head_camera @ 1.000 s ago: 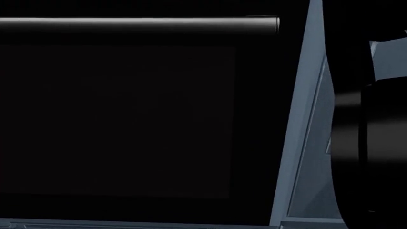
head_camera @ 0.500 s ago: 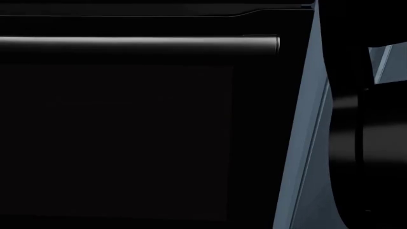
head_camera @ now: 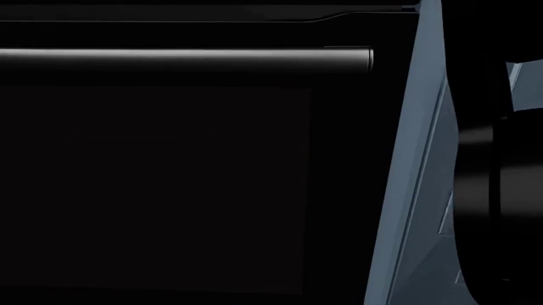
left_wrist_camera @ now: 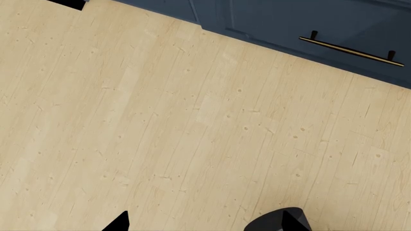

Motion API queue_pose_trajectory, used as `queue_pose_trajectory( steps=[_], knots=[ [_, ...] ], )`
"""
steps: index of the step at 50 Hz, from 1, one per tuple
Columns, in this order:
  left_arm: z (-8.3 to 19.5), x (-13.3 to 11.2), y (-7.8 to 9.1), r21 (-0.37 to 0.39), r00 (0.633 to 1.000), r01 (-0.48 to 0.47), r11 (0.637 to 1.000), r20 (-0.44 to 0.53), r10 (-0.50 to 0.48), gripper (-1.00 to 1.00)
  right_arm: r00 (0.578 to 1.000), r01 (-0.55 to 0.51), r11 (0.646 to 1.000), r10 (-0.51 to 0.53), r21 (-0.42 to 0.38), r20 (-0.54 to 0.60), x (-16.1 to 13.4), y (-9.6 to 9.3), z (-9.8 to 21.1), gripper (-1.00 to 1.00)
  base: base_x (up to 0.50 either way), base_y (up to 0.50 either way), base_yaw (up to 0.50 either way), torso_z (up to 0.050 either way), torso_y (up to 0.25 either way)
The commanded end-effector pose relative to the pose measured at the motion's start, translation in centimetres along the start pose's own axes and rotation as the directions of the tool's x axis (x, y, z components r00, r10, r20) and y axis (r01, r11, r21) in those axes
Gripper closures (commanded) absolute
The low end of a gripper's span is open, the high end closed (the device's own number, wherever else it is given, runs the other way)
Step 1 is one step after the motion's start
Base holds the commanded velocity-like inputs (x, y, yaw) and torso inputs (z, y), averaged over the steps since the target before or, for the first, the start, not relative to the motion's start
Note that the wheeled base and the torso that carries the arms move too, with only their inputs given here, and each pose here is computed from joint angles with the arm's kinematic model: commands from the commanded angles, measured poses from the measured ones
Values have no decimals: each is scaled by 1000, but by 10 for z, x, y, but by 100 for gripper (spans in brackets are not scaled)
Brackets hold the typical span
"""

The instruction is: Press the stop button on the microwave

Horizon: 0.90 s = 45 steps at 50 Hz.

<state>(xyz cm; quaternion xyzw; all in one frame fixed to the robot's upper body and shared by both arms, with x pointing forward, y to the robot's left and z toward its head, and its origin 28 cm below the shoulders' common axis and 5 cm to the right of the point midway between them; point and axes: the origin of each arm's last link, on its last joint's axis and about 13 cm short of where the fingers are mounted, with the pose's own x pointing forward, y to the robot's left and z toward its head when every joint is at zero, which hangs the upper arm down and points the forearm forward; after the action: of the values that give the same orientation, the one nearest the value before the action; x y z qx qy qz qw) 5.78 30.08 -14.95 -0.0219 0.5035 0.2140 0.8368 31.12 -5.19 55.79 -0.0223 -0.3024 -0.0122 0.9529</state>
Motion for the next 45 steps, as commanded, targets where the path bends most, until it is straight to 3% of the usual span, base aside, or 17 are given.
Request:
queue_pose_trajectory(
  steps=[1, 8, 25, 26, 45],
  knots=[
    [0, 0, 0, 0, 1000, 0, 1000, 0, 0, -100, 999, 14, 1000, -15, -18, -37, -12, -3, 11, -100, 0, 0, 0, 0, 0],
    [0, 0, 0, 0, 1000, 0, 1000, 0, 0, -100, 997, 18, 998, -22, -61, -71, -27, -3, 9, -100, 0, 0, 0, 0, 0],
    [0, 0, 0, 0, 1000, 0, 1000, 0, 0, -100, 996, 12, 999, -15, -35, -91, -37, -6, 1, -100, 0, 0, 0, 0, 0],
    [0, 0, 0, 0, 1000, 0, 1000, 0, 0, -100, 996, 11, 999, -14, -32, -93, -38, -6, 1, 100, 0, 0, 0, 0, 0],
    [0, 0, 0, 0, 1000, 0, 1000, 0, 0, -100, 994, 6, 999, -12, -51, -106, -48, -7, -8, 100, 0, 0, 0, 0, 0]
  ],
)
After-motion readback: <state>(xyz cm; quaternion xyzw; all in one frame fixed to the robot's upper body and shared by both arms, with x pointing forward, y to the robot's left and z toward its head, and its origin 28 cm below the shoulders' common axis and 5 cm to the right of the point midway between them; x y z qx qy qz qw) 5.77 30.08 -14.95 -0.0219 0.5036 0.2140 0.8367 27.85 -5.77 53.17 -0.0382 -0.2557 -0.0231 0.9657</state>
